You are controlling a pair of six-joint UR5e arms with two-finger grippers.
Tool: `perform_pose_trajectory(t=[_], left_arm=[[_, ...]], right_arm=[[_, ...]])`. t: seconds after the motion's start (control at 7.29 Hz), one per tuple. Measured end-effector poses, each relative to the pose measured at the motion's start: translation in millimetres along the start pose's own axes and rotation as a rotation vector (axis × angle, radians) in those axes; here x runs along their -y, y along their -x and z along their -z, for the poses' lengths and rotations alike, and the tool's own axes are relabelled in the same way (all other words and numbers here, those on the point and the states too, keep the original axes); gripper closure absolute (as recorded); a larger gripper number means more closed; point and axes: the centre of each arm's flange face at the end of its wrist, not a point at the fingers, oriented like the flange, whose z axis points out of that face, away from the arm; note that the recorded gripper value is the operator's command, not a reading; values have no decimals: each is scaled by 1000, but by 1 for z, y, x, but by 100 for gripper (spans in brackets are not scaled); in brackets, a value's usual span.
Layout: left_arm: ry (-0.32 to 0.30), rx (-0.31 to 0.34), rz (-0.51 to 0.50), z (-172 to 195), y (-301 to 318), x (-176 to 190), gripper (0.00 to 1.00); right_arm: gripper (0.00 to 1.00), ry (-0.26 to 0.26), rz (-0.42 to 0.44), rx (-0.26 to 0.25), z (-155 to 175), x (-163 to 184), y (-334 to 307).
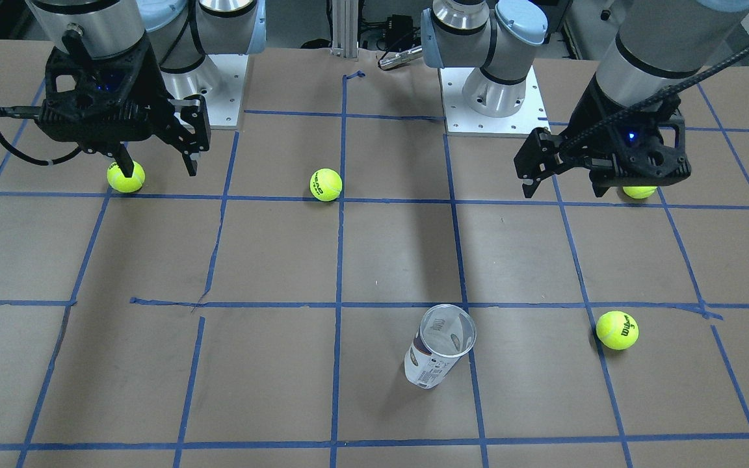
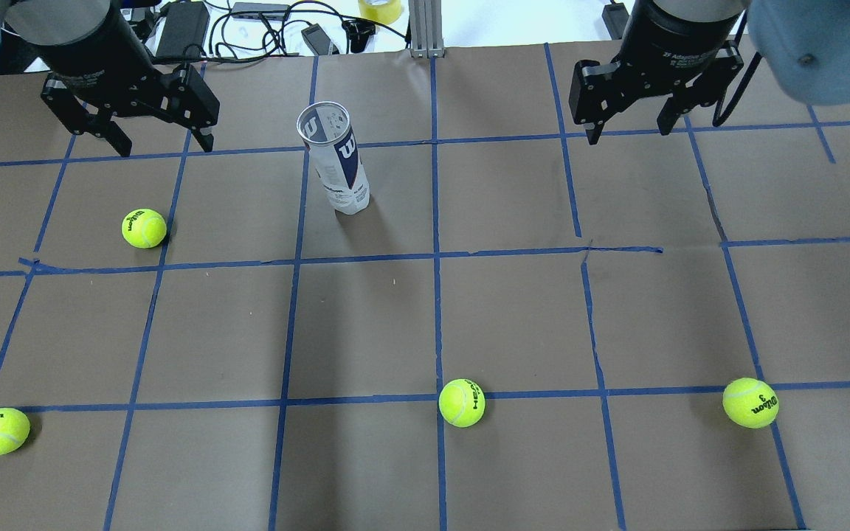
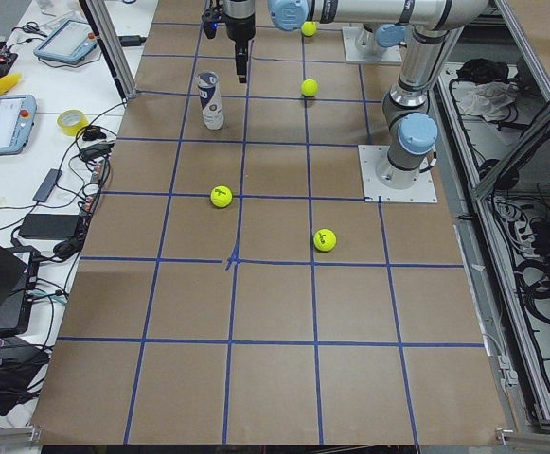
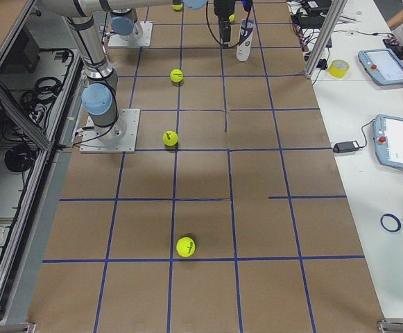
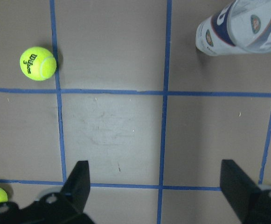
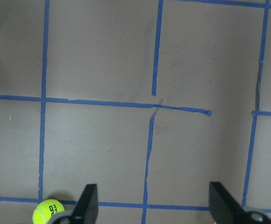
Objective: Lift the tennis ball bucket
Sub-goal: 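Open the left gripper and raise it away from the can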
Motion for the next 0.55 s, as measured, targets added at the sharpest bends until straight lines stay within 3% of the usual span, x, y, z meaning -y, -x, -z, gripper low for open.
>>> perform_pose_trajectory(t=[0.27, 0.55], left_arm=[[-4, -12, -25, -2, 1, -10, 0], [-3, -14, -31, -2, 1, -13, 0]], right_arm=[[6, 31, -27, 4, -4, 1, -13], [54, 4, -40, -2, 0, 4, -21]])
